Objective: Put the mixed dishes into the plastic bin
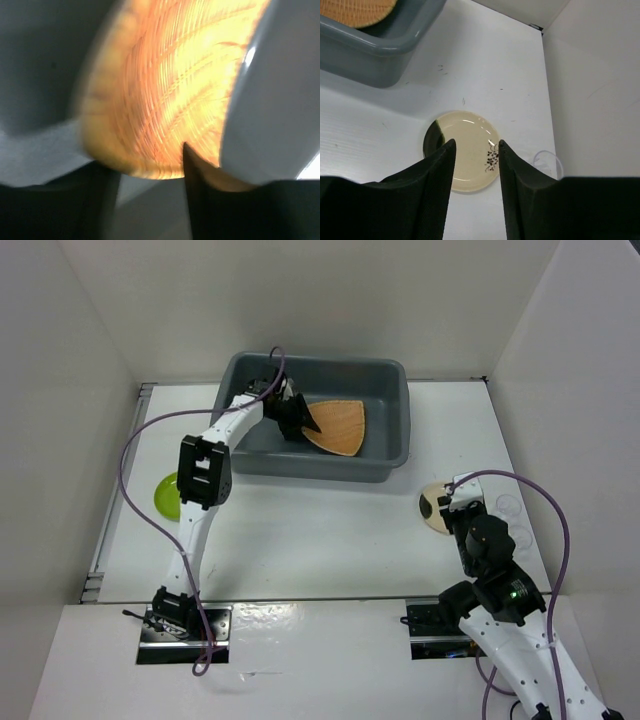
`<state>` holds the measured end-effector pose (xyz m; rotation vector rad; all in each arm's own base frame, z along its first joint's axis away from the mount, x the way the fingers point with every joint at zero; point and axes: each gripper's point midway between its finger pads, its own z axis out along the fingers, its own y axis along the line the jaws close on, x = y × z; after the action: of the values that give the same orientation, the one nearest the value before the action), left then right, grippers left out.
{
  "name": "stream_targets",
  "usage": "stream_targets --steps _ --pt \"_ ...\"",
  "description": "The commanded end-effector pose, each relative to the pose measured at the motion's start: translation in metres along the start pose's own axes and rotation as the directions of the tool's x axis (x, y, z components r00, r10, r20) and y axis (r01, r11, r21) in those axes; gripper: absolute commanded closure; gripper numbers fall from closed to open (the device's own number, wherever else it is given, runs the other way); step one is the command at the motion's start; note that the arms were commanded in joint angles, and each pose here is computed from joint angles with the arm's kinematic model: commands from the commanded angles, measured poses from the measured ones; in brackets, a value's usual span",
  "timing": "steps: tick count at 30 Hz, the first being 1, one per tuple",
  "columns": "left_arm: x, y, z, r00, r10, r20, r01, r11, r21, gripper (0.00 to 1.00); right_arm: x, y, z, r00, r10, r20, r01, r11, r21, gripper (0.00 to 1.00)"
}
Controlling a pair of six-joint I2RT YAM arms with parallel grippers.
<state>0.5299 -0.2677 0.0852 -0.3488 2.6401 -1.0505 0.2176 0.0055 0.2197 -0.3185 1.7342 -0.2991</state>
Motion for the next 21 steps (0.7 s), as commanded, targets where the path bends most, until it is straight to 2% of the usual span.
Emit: stream_targets --steps 1,3,4,5,6,9,11,12,13,14,15,16,18,19,20,21 --pt "-0.008 -0.015 -0.015 0.998 0.036 0.044 -0.038 0.999 0.036 0.40 -0.006 -0.005 0.002 0.999 0.024 0.027 -0.025 0.999 0.027 0.54" --pt "-0.012 -0.013 -0.020 0.998 0.041 0.046 -0.042 0.999 0.030 0.34 -0.001 -0.007 0.004 1.000 0.015 0.013 -0.015 0.999 0.038 0.48" --pt "-0.009 -0.008 -0.020 0.999 0.038 0.033 -0.039 0.999 0.008 0.26 0.000 -0.009 0.004 1.000 0.017 0.009 -0.017 0.999 0.047 0.45" --pt "-0.011 -0.007 -0.022 0.998 0.037 0.041 -0.037 0.999 -0.007 0.22 0.001 -0.008 0.005 1.000 0.014 0.002 -0.015 0.999 0.041 0.42" --pt "-0.010 -0.006 -0.024 0.998 0.042 0.040 -0.041 0.999 -0.020 0.16 0.003 -0.007 0.007 1.000 0.002 -0.008 -0.001 0.999 0.036 0.35" --pt "-0.022 -0.042 -0.069 0.982 0.121 0.145 -0.118 0.993 -0.032 0.03 0.018 0.003 0.013 0.993 -0.082 -0.086 0.079 0.996 -0.034 0.23" --pt "-0.035 -0.063 -0.102 0.957 0.177 0.229 -0.169 0.984 -0.057 0.02 0.025 0.009 0.011 0.978 -0.157 -0.141 0.143 0.984 -0.103 0.23" --pt "-0.030 -0.067 -0.118 0.956 0.188 0.225 -0.173 0.981 -0.084 0.00 0.027 0.010 0.012 0.961 -0.228 -0.157 0.207 0.969 -0.136 0.23" --pt "-0.039 -0.092 -0.153 0.922 0.244 0.300 -0.229 0.970 -0.085 0.00 0.034 0.013 0.014 0.939 -0.287 -0.190 0.254 0.951 -0.178 0.23" --pt "-0.029 -0.093 -0.170 0.925 0.249 0.287 -0.224 0.968 -0.115 0.00 0.036 0.013 0.010 0.910 -0.353 -0.216 0.304 0.925 -0.229 0.21" --pt "-0.024 -0.109 -0.190 0.908 0.277 0.315 -0.254 0.960 -0.115 0.00 0.041 0.013 0.013 0.866 -0.437 -0.242 0.369 0.886 -0.279 0.18" --pt "-0.017 -0.120 -0.196 0.889 0.317 0.330 -0.287 0.948 -0.137 0.00 0.037 0.009 0.014 0.847 -0.466 -0.256 0.391 0.872 -0.294 0.18" --pt "0.003 -0.152 -0.240 0.841 0.373 0.392 -0.345 0.928 -0.143 0.00 0.057 0.019 0.015 0.765 -0.571 -0.297 0.423 0.794 -0.437 0.19" --pt "0.019 -0.157 -0.247 0.837 0.389 0.384 -0.352 0.921 -0.165 0.00 0.059 0.015 0.017 0.755 -0.579 -0.309 0.413 0.785 -0.461 0.19" --pt "0.029 -0.169 -0.272 0.810 0.403 0.425 -0.366 0.915 -0.169 0.00 0.064 0.018 0.019 0.745 -0.591 -0.309 0.405 0.769 -0.494 0.19" --pt "0.039 -0.170 -0.275 0.809 0.413 0.419 -0.368 0.911 -0.189 0.00 0.070 0.026 0.024 0.733 -0.609 -0.304 0.386 0.740 -0.551 0.19"
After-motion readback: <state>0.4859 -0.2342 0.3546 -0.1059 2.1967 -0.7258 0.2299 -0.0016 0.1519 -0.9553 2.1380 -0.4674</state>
